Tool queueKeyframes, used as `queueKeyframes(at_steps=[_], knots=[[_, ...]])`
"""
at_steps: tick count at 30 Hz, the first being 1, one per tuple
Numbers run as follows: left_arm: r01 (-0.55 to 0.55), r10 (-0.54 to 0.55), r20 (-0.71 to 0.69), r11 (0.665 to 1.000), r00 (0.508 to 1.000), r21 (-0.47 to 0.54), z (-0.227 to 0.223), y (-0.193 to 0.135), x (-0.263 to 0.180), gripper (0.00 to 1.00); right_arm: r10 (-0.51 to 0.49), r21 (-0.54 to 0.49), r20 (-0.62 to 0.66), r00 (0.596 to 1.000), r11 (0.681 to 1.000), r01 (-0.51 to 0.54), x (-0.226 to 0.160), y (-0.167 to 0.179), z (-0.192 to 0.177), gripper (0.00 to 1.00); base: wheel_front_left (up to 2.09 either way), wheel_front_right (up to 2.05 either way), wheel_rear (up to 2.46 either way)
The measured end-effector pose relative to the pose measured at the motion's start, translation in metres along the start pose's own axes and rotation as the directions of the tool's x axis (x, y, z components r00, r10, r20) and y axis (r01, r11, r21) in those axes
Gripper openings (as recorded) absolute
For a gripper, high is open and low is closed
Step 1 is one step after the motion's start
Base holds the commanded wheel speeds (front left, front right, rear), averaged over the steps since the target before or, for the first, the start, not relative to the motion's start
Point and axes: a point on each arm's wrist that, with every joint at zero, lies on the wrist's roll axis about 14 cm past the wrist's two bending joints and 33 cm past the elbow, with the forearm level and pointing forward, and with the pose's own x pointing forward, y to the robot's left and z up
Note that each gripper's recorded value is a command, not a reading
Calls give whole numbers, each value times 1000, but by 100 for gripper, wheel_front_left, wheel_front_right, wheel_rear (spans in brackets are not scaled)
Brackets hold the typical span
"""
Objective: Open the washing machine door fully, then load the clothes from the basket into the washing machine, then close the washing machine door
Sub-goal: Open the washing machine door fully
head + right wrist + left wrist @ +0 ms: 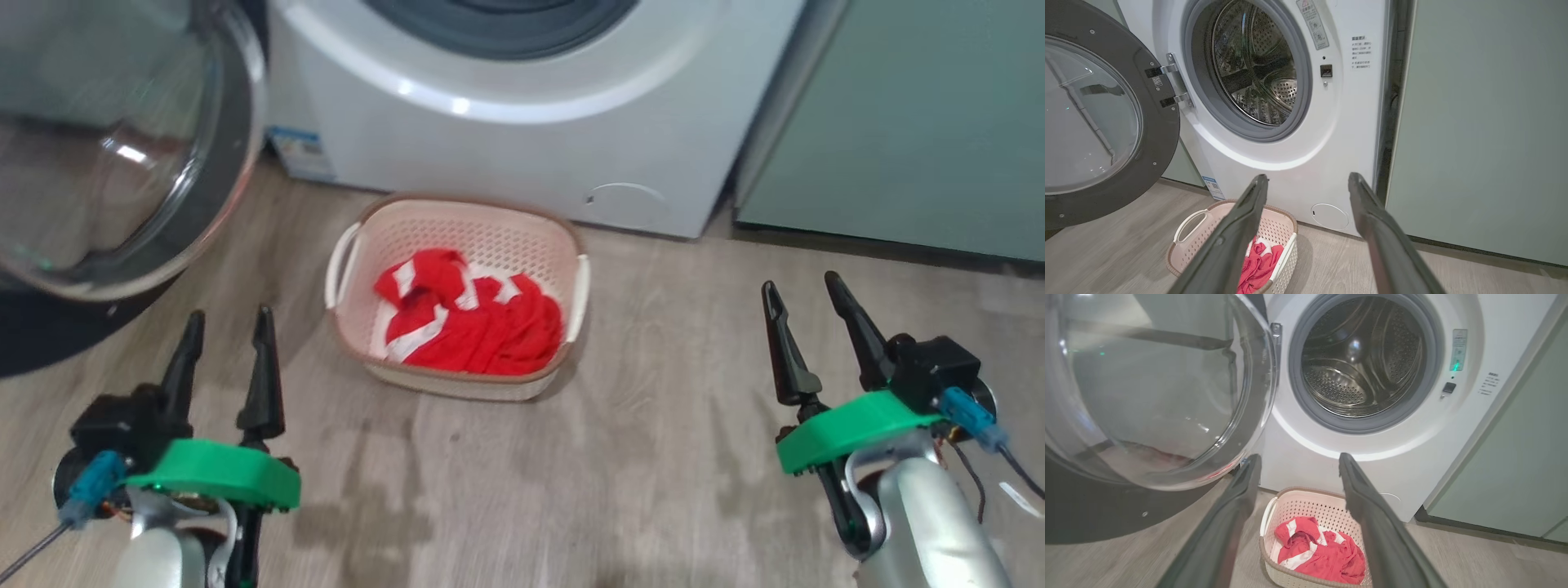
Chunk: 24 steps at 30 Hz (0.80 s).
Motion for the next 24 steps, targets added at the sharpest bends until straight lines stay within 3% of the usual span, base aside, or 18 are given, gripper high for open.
queueKeyframes(at_steps=[12,24], knots=[[193,-193,1,980,981,44,0,-61,11,100,-129,-8,56,990,992,130,-47,-37,21,100,0,0,0],[200,-199,-35,979,979,44,-13,-67,7,100,-167,-1,76,983,986,167,-60,-47,28,100,0,0,0]])
